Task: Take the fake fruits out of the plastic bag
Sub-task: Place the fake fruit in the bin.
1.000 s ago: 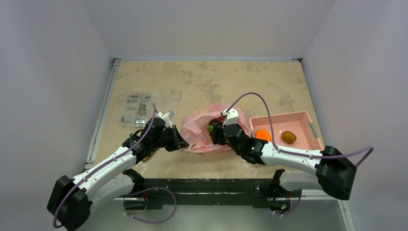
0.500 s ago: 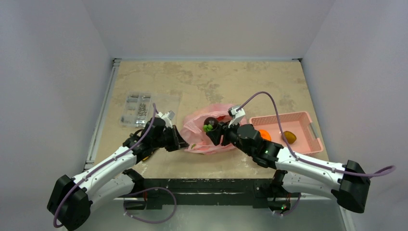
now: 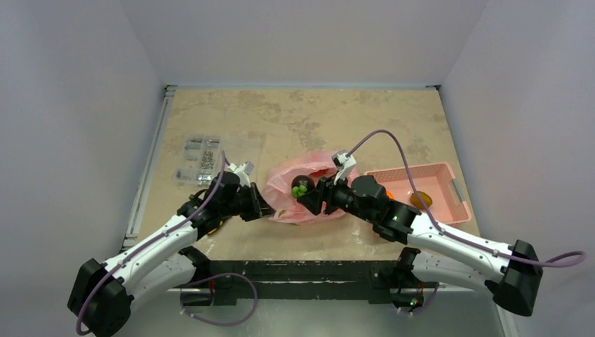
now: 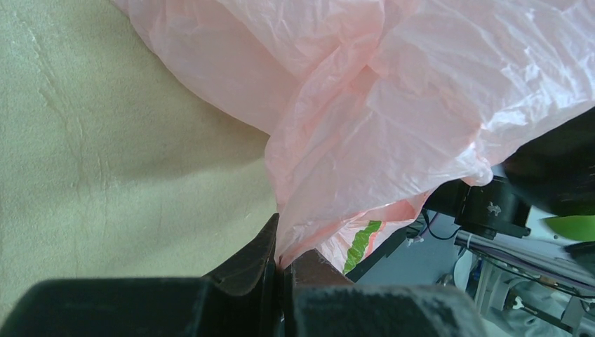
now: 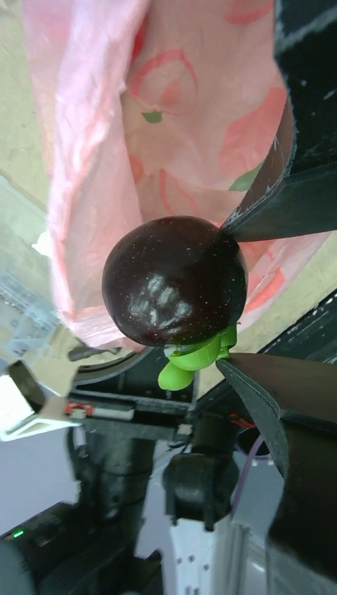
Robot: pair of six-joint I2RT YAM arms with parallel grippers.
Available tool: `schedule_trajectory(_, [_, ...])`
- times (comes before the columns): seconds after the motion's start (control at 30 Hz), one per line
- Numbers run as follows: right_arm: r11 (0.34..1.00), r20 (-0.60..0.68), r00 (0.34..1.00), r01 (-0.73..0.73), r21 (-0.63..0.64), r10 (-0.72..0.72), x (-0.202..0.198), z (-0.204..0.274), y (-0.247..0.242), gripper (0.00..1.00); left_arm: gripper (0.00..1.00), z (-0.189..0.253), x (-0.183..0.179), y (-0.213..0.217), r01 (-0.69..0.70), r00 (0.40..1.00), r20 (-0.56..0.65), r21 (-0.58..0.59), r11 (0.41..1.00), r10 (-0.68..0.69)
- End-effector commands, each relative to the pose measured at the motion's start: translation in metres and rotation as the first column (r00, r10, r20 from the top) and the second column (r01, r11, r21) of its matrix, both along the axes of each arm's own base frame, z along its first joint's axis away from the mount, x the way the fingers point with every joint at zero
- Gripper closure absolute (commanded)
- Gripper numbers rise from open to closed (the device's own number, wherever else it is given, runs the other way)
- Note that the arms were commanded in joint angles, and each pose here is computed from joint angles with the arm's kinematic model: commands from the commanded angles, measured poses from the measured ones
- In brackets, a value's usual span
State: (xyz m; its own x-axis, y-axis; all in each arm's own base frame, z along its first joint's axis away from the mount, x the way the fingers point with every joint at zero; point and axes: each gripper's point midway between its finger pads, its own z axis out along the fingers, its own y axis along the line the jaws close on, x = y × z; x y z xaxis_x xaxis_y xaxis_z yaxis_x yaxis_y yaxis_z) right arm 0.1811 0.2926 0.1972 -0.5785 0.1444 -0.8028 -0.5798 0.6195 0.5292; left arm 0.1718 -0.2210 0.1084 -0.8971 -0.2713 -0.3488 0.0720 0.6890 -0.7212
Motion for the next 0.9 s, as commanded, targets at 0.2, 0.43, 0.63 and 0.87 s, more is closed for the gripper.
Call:
schedule_trajectory(0.2, [0.825,0.102,0.826,0.562,-0.057,-0.555,0.054,0.099,-0.101,1.0,1.0,0.013,0.003,-0.004,0.014,0.999,0.05,-0.026,1.0,-0.013])
schedule_trajectory(0.43, [0.472,0.157,0.504,0.858,-0.202,-0.849,0.066,0.084,-0.199,1.0,1.0,0.014,0.001,-0.003,0.018,0.999,0.05,-0.026,0.999,-0.016])
schedule_trajectory(0.63, [0.383,0.006,0.4,0.883,-0.27,-0.917,0.082,0.02,-0.257,1.0,1.0,0.015,-0.001,-0.001,0.017,0.998,0.057,-0.027,1.0,-0.015])
schedule_trajectory(0.87, [0.297,-0.164,0.256,0.895,-0.332,-0.953,0.089,-0.062,-0.308,1.0,1.0,0.017,-0.003,0.001,0.016,0.998,0.062,-0.022,1.0,-0.015])
